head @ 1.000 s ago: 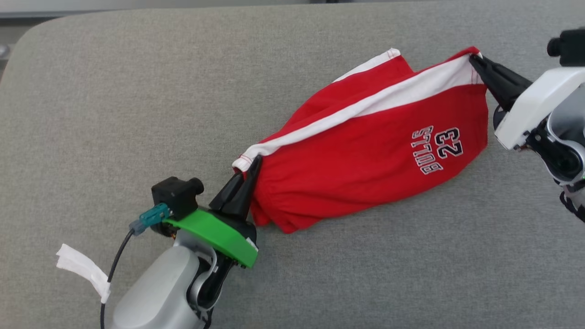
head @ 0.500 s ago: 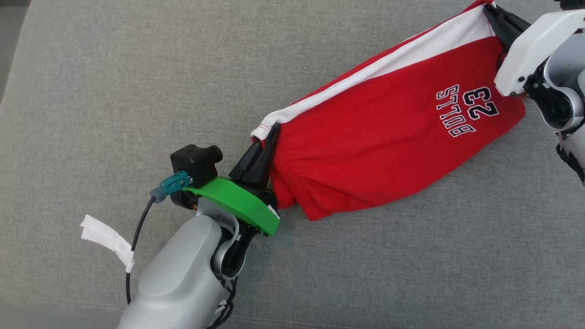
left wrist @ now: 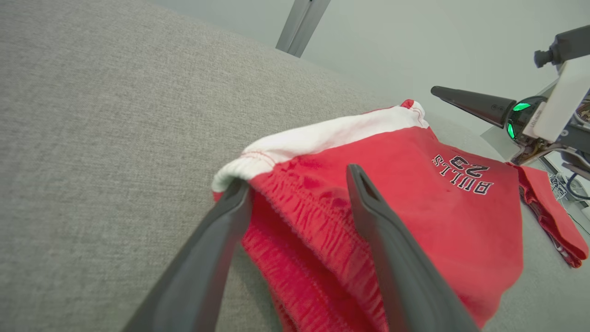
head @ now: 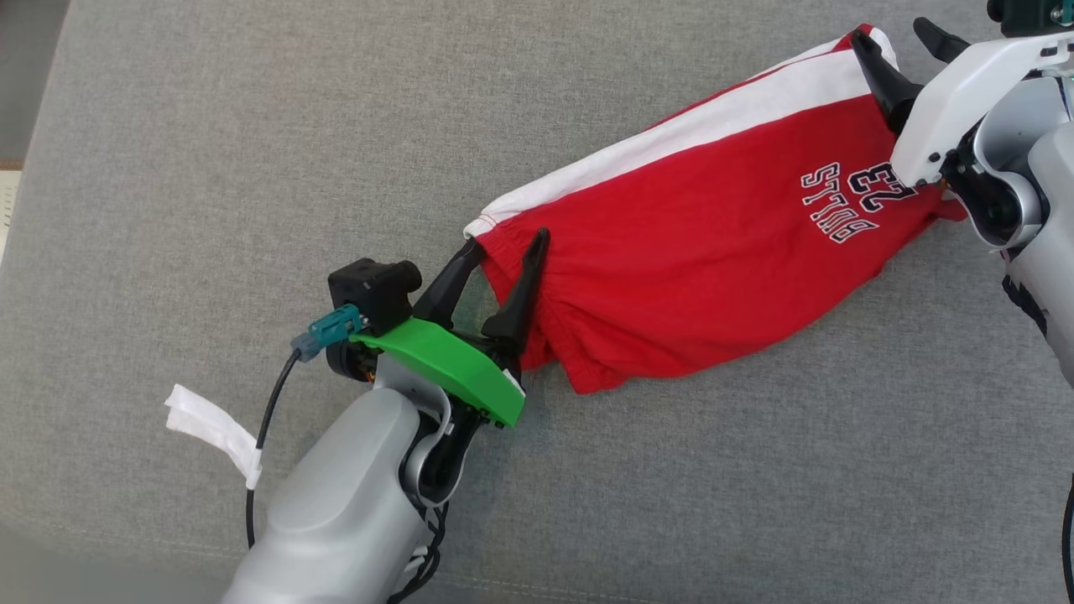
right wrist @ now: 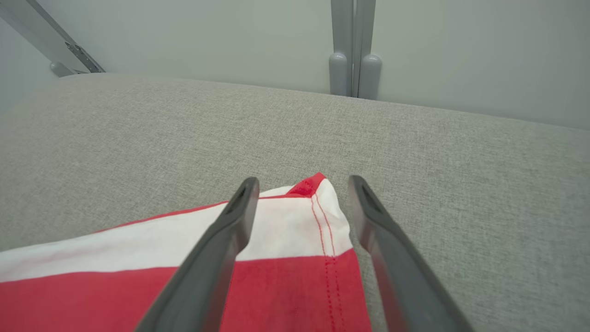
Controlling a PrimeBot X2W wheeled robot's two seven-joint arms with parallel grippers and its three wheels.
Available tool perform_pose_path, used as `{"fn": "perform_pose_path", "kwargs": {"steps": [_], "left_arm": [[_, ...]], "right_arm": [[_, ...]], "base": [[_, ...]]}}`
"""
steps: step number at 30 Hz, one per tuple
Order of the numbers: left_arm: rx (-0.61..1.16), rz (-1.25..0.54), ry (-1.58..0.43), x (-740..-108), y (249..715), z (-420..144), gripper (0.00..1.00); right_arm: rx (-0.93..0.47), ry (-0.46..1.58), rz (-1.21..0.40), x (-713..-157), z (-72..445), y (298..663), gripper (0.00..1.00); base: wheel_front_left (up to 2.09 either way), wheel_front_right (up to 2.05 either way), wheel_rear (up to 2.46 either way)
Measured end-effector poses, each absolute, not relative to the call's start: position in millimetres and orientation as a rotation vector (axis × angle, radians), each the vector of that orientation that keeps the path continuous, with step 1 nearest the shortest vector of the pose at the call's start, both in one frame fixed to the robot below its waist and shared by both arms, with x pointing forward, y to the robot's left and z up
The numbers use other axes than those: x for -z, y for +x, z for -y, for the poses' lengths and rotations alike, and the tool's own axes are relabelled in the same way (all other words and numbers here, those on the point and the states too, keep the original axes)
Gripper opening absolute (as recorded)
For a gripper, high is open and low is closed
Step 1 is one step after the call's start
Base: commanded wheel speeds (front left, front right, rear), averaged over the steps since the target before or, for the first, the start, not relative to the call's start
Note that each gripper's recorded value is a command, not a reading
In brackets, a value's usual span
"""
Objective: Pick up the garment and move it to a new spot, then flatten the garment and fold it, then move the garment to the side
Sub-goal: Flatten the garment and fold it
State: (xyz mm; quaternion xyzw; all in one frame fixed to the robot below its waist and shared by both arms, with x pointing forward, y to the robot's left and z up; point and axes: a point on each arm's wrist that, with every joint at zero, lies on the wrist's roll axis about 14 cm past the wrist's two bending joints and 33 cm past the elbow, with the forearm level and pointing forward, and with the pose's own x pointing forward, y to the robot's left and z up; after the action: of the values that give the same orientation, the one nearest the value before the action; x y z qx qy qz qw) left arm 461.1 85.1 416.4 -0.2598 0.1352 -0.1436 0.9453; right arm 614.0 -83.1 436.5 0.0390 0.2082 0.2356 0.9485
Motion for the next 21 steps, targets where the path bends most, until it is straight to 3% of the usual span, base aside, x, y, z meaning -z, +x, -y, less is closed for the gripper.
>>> {"fn": "perform_pose_path", "kwargs": {"steps": [13, 21], "left_arm": [[0.324, -0.293, -0.503, -422.2, 421.1, -88.4, 1.00], [0.221, -0.135, -0.418, -459.5, 415.5, -134.5, 1.00]], "right_arm": [[-0.477, 0.069, -0.397, -471.6, 94.1, 586.8, 1.00], [-0.437, 0.067, -0.386, -487.1, 112.2, 568.3, 1.00]], "base": [[0.00, 0.00, 0.00], [0.00, 0.00, 0.00]]}}
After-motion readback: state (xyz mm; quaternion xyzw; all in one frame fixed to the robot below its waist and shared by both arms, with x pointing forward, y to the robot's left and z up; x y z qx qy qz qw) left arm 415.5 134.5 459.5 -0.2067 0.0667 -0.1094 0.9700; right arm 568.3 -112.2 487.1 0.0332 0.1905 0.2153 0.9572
